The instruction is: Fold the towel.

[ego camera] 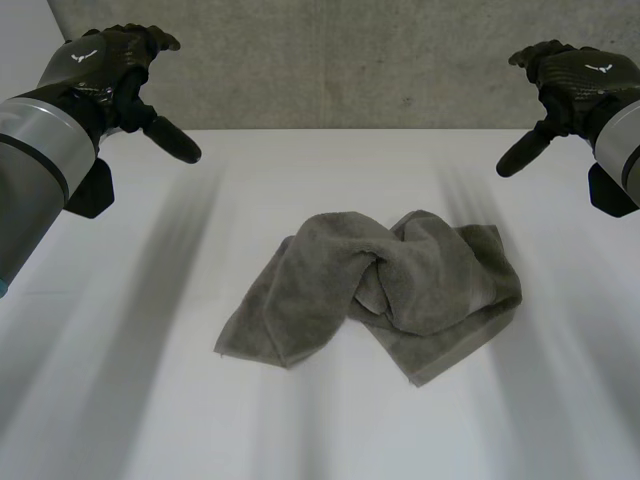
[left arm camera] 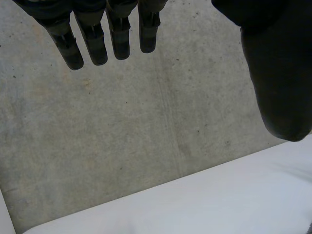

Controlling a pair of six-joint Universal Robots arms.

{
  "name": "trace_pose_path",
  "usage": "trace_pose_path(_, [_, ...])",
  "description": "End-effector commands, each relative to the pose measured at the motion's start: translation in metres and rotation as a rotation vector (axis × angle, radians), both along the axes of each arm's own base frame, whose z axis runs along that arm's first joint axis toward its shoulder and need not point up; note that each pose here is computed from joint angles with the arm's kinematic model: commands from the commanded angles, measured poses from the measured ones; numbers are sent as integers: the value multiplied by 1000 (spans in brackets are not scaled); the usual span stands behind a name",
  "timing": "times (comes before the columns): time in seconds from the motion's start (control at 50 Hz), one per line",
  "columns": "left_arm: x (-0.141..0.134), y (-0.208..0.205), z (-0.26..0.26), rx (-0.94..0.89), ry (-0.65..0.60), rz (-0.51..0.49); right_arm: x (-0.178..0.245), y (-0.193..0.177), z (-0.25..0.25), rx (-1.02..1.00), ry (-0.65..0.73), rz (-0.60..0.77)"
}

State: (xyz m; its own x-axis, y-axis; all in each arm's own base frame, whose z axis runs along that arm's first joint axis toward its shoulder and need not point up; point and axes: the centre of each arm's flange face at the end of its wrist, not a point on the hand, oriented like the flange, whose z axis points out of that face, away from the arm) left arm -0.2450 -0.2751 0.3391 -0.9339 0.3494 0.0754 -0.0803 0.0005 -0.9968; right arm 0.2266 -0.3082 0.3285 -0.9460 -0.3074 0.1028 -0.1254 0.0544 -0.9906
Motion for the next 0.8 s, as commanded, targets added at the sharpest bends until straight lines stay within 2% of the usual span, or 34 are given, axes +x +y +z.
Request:
trace_pose_path(0.02, [0, 0, 0, 0, 0, 0, 0, -1, 1, -6, 0, -1])
trace_pose_path(0.22, [-1, 0, -2, 4, -2, -6, 1, 2, 2, -10, 7, 15])
trace_pose_path(0.38, [-16, 3, -21, 58, -29, -127, 13, 14, -6, 5, 102, 152])
trace_pose_path(0.48, [-25, 1, -46, 116, -54, -178, 14, 28, -38, 94, 252, 235])
trace_pose_path(0.62, [-55, 6, -108, 237, -156, -256, 10, 41, -82, 209, 291, 258])
trace_pose_path(0.76, [-70, 7, -156, 275, -226, -227, 3, 41, -119, 167, 279, 211])
trace_pose_path(0.8, [-75, 10, -173, 270, -239, -192, 0, 41, -136, 142, 262, 173])
